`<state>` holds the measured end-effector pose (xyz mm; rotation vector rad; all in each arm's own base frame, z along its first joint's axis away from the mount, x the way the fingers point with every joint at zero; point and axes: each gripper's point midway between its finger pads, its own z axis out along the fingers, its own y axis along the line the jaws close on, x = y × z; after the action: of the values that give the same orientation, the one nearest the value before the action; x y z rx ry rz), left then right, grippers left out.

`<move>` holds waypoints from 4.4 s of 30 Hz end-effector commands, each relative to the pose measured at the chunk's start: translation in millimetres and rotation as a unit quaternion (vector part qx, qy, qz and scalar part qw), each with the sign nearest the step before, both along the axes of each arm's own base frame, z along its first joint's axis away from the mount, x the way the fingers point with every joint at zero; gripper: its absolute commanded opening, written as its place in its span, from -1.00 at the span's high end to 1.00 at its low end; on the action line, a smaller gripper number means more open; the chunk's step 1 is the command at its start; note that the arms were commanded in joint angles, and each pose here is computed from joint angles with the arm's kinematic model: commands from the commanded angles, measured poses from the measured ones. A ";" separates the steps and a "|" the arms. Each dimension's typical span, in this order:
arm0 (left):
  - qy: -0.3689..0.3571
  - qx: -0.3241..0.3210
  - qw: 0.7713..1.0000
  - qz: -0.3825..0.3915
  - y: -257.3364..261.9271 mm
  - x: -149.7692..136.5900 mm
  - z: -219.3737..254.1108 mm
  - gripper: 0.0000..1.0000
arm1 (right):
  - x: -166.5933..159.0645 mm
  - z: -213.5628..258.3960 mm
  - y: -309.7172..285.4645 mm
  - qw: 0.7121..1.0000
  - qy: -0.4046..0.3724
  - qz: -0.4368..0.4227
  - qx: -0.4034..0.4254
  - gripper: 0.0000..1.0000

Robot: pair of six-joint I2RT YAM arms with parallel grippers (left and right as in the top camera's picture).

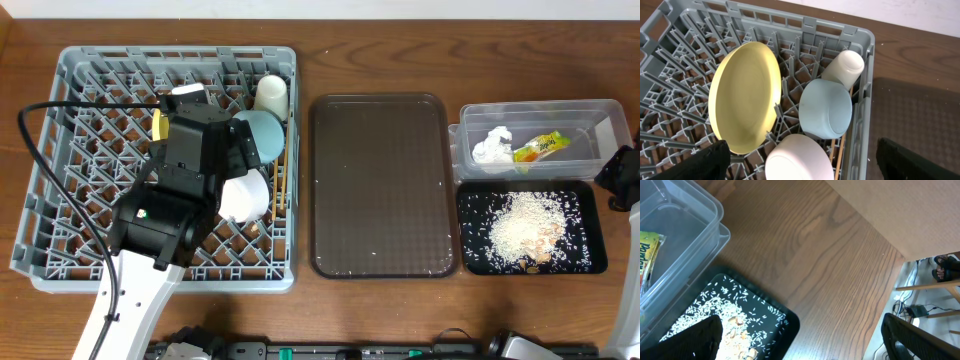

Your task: Sort waste into correct bins and load items into the dishwasher rack

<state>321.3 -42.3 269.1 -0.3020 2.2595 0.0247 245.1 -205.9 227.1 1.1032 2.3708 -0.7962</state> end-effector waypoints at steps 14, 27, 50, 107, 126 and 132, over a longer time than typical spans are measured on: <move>0.001 0.000 1.000 0.003 0.8 1.0 0.3 -0.89 | -1.5 7.0 -3.0 1.000 -0.006 -0.005 -0.009 -0.99; 0.001 0.000 1.000 0.003 0.8 1.0 0.3 -0.90 | -20.1 82.9 43.4 0.987 -0.141 0.060 -0.056 -0.99; 0.001 0.001 1.000 0.003 0.8 0.9 0.2 -0.89 | -92.4 173.9 159.9 0.855 -0.397 0.334 -0.014 -0.98; 0.001 0.000 1.000 0.003 0.8 1.0 0.3 -0.90 | -2.9 -22.6 243.5 0.674 -0.516 0.527 -0.051 -0.99; 0.001 0.000 1.000 0.003 0.8 1.0 0.3 -0.90 | -1.5 -70.1 242.4 0.722 -0.442 0.532 -0.010 -0.98; 0.001 0.000 1.000 0.003 0.8 1.0 0.3 -0.90 | -1.5 -70.0 242.3 0.722 -0.442 0.532 -0.010 -0.99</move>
<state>321.8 -43.0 267.9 -0.3006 2.2641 0.0231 243.2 40.3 157.2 -0.0960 1.6447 0.1761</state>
